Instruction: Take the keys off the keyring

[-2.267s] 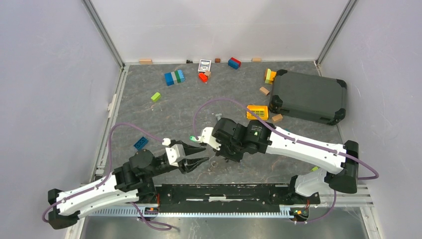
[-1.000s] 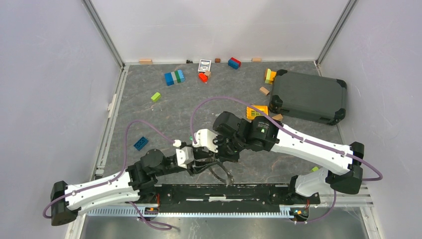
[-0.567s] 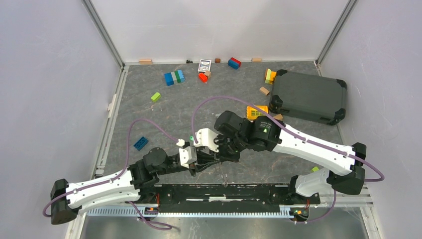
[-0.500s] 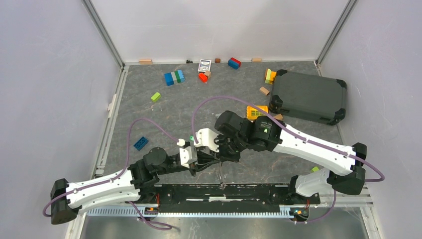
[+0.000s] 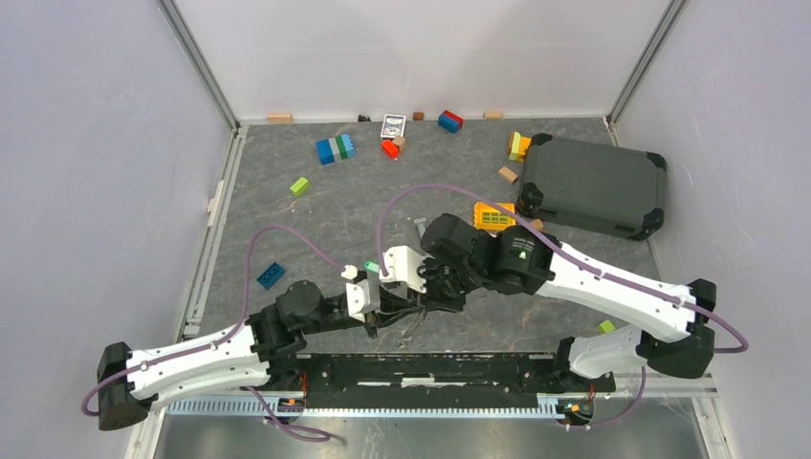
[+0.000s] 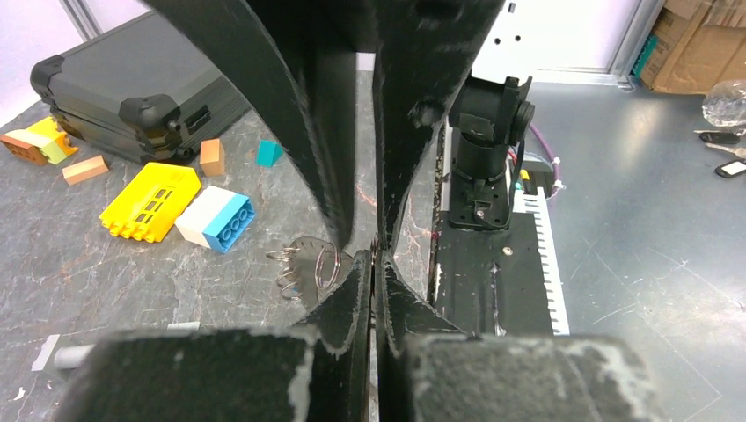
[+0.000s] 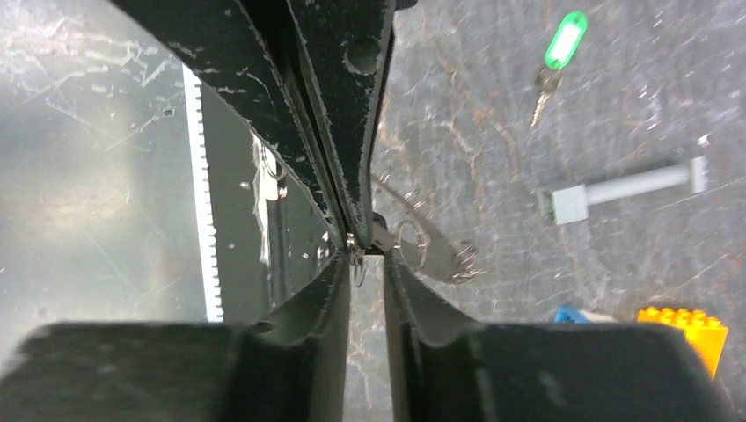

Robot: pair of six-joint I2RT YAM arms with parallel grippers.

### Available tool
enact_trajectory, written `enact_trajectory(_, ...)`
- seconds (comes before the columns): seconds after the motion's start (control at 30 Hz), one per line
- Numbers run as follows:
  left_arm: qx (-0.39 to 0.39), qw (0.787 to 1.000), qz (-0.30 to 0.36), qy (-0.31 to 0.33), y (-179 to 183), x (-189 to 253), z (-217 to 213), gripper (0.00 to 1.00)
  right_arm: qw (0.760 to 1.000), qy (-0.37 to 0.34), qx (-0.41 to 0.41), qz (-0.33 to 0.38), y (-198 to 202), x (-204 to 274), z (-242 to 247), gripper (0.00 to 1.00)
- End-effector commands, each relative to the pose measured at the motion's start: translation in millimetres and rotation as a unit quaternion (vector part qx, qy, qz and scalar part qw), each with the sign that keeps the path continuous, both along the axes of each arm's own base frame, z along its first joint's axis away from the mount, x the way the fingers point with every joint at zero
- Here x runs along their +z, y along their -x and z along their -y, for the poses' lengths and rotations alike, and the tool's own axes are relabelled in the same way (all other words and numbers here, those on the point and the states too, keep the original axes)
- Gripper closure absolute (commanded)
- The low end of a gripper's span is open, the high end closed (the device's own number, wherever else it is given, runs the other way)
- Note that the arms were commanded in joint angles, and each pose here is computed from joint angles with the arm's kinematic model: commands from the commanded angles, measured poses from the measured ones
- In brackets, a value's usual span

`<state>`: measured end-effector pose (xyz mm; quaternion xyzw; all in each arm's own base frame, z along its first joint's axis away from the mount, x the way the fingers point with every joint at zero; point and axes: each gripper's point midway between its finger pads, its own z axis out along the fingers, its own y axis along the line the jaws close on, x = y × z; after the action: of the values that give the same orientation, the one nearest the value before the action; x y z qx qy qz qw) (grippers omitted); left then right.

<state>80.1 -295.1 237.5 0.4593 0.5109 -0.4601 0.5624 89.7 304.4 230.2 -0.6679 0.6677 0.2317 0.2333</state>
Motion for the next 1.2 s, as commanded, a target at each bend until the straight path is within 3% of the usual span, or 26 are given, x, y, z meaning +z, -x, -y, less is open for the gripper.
enact_trajectory(0.0,-0.013,0.998,0.015,0.061,8,32,-5,0.98,0.994,-0.095,-0.008,0.051,-9,37,-9,0.69)
enact_trajectory(0.13,-0.009,0.996,0.002,0.093,10,40,-12,0.98,0.989,-0.138,-0.001,0.060,-5,43,-11,0.62)
enact_trajectory(0.53,-0.004,0.990,0.001,0.141,13,54,-25,0.98,0.966,-0.249,0.011,0.067,5,61,-17,0.64)
enact_trajectory(0.93,0.000,0.989,0.003,0.148,12,59,-27,0.98,0.965,-0.257,0.029,0.051,13,55,-21,0.72)
enact_trajectory(1.17,0.006,0.989,0.006,0.148,11,60,-30,0.98,0.961,-0.267,0.006,0.078,5,67,-13,0.68)
